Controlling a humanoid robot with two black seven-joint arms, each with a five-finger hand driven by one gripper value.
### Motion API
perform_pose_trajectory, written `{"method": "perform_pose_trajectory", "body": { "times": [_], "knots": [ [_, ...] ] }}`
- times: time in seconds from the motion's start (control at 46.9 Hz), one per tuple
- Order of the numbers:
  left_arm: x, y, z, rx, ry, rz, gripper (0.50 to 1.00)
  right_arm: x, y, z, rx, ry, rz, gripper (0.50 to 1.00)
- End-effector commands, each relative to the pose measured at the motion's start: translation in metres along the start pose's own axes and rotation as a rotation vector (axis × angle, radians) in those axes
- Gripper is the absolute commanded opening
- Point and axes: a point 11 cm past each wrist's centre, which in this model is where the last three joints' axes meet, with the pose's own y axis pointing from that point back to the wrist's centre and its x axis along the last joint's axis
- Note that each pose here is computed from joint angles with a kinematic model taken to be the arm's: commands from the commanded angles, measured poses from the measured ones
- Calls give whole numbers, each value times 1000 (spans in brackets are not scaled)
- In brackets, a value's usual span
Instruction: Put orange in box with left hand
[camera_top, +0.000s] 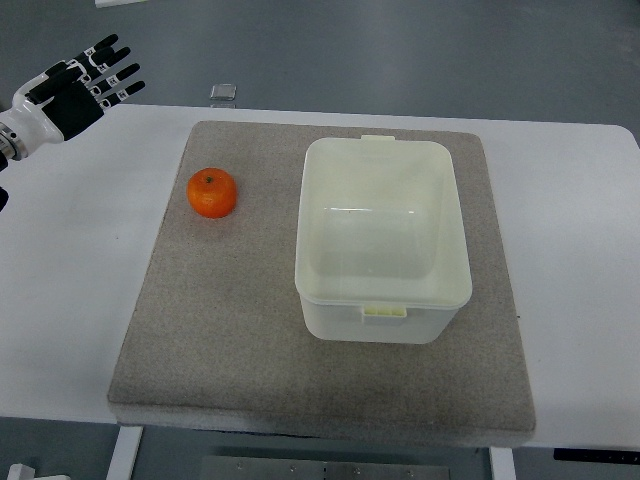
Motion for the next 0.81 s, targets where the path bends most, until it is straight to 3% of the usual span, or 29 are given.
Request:
{"method": "perform_pose_trajectory", "body": {
  "times": [0.0,0.789],
  "knots": [
    [0,0,0,0,0,0,994,0,0,0,0,-1,0,944],
    [1,1,2,-7,-30,0,994,0,0,0,0,0,0,944]
  ]
}}
